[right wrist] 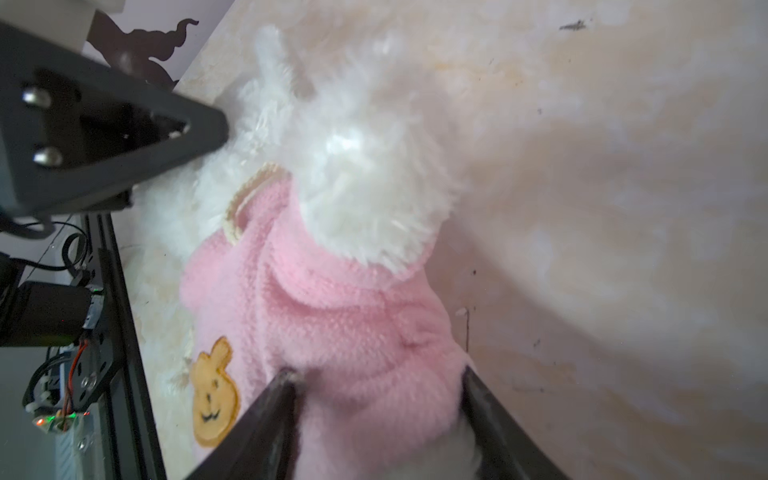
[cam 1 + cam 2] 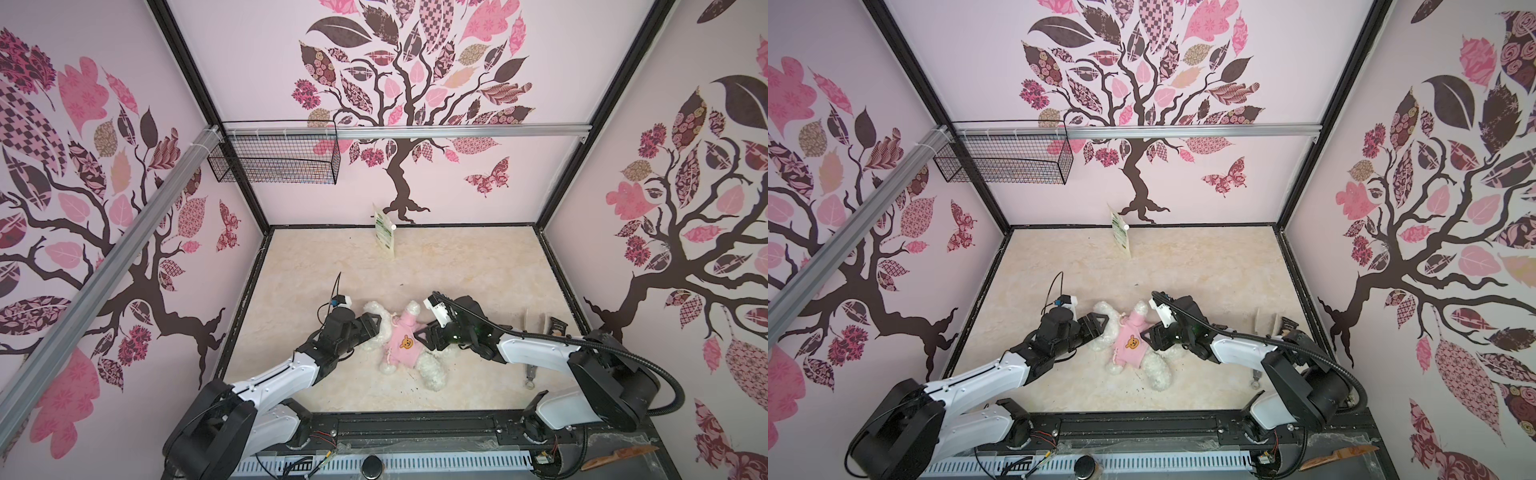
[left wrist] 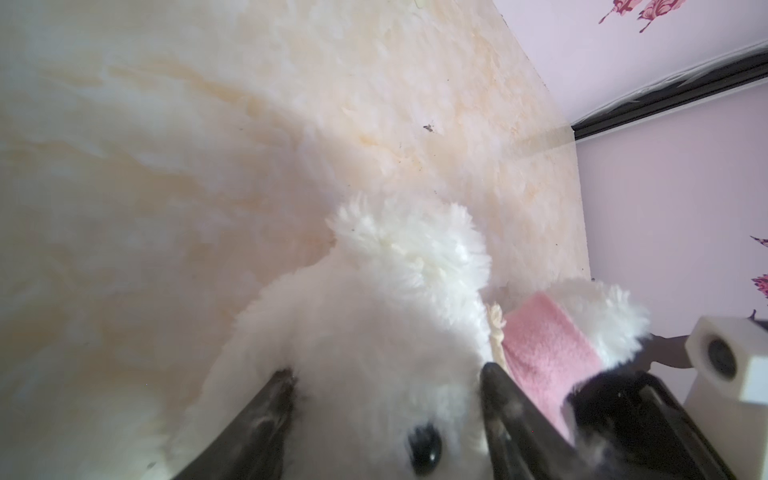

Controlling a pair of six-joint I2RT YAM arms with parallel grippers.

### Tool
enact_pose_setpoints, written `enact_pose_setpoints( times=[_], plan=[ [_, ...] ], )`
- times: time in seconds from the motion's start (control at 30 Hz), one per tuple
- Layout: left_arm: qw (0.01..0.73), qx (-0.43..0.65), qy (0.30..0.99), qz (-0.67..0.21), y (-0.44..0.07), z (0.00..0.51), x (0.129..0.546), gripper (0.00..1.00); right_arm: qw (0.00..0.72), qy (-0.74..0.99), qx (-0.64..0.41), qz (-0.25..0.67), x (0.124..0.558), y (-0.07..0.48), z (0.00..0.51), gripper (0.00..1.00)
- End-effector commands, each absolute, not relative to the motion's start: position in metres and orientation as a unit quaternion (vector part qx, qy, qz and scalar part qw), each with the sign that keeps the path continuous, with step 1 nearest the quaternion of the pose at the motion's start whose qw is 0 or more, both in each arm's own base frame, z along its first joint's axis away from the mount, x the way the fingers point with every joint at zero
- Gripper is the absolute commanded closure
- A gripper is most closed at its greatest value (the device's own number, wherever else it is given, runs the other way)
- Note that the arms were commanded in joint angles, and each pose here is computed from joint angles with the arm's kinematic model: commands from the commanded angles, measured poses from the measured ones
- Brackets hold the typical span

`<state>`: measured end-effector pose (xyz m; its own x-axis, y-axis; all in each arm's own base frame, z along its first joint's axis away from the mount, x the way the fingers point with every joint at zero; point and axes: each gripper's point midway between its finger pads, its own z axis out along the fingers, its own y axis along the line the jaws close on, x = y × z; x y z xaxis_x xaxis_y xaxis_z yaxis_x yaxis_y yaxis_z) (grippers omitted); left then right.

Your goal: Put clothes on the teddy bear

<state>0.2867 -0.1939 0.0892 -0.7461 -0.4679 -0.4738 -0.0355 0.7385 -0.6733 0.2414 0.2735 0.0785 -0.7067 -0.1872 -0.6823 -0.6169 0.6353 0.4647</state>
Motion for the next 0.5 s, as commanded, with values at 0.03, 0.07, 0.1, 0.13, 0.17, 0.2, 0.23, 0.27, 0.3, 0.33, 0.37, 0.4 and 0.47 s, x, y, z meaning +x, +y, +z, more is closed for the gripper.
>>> enact_pose_setpoints(
  times=[0.03,0.07,0.1,0.13,0.17,0.2,0.23,0.27,0.3,0.33,0.37,0.4,0.47],
  plan=[
    [0.356,-0.104,0.862,-0.345,-0.22,0.119,0.32,0.29,0.305,0.842,-0.212,0.391,0.226,0.269,0.094,0.33],
    [0.357,-0.098,0.863,-0.343,-0.225,0.12,0.327,0.29,0.31,0.841,-0.206,0.393,0.226,0.267,0.096,0.31],
    [0.355,-0.098,0.864,-0.345,-0.23,0.12,0.333,0.29,0.315,0.841,-0.199,0.393,0.226,0.265,0.096,0.3],
    [0.352,-0.096,0.862,-0.35,-0.237,0.12,0.338,0.29,0.317,0.84,-0.194,0.394,0.225,0.263,0.097,0.29],
    [0.351,-0.095,0.862,-0.354,-0.241,0.121,0.343,0.29,0.317,0.841,-0.192,0.394,0.225,0.262,0.097,0.28],
    [0.347,-0.093,0.862,-0.356,-0.247,0.119,0.348,0.29,0.319,0.841,-0.19,0.394,0.224,0.261,0.097,0.28],
    [0.346,-0.09,0.862,-0.359,-0.252,0.121,0.353,0.29,0.32,0.841,-0.187,0.395,0.224,0.261,0.096,0.27],
    [0.347,-0.086,0.862,-0.359,-0.256,0.121,0.359,0.29,0.323,0.839,-0.184,0.397,0.225,0.261,0.097,0.26],
    [0.345,-0.083,0.863,-0.36,-0.261,0.12,0.364,0.29,0.326,0.838,-0.179,0.399,0.227,0.262,0.096,0.26],
    [0.345,-0.079,0.863,-0.36,-0.266,0.12,0.37,0.29,0.329,0.837,-0.175,0.401,0.229,0.263,0.096,0.25],
    [0.345,-0.075,0.864,-0.359,-0.27,0.12,0.375,0.29,0.334,0.837,-0.172,0.398,0.233,0.263,0.096,0.25],
    [0.345,-0.07,0.865,-0.358,-0.275,0.119,0.381,0.29,0.337,0.839,-0.169,0.391,0.238,0.264,0.095,0.24],
    [0.35,-0.059,0.865,-0.355,-0.283,0.119,0.393,0.29,0.344,0.841,-0.167,0.384,0.247,0.267,0.095,0.23]
  ],
)
